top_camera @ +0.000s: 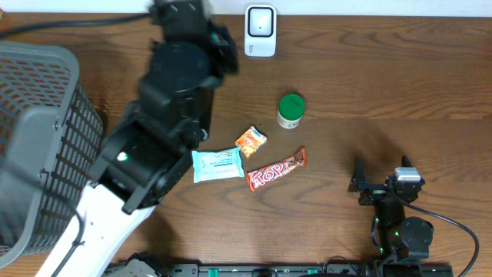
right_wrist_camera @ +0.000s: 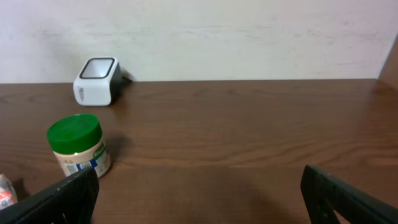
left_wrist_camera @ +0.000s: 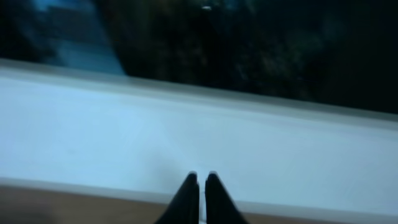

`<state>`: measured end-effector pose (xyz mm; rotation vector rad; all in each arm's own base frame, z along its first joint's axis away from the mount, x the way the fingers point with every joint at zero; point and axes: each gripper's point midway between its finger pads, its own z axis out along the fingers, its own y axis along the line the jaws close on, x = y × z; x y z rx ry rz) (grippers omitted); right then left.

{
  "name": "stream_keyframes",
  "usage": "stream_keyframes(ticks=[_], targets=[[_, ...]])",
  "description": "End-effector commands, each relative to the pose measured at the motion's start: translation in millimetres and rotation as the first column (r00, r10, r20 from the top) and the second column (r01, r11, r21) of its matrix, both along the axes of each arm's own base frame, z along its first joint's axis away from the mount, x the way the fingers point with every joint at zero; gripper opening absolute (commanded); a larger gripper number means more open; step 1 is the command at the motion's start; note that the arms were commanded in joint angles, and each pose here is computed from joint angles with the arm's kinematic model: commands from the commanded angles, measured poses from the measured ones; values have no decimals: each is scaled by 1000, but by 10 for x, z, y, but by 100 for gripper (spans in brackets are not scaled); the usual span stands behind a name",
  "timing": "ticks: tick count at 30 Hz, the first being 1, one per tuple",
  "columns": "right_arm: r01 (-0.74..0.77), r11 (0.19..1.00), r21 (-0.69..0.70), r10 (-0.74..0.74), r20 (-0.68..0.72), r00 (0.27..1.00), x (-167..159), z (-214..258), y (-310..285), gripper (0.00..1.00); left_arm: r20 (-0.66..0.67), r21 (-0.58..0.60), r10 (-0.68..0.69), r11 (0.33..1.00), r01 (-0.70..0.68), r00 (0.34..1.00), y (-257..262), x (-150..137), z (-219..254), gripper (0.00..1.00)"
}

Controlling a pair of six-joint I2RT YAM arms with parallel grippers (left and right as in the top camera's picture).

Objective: Scan the item barcode

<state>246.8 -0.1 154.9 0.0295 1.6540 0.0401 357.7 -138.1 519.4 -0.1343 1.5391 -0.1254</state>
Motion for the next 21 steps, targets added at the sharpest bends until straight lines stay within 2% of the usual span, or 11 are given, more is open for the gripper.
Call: stream_keyframes(ticks=[1, 5, 7, 9, 21], targets=[[1, 1000, 10, -1, -4, 1000, 0, -11, 0, 99, 120, 177, 313, 927, -330, 942, 662, -276, 574, 7], [2, 1000, 10, -2, -4, 1000, 0, -11, 0, 99, 190, 227, 420, 861, -455, 888, 929, -491, 940, 7], [2, 1000, 9, -2, -4, 1000, 0, -11, 0, 99, 197, 251, 461, 829, -499, 865, 1026, -564, 1018, 7], [1, 1000, 9, -1, -4, 1000, 0, -11, 0, 99, 176, 331, 492, 787, -521, 853, 1067, -572, 967, 7], [2, 1000, 9, -2, -4, 1000, 0, -11, 0, 99, 166, 326, 502, 785, -527, 849, 1130, -637, 945, 7]])
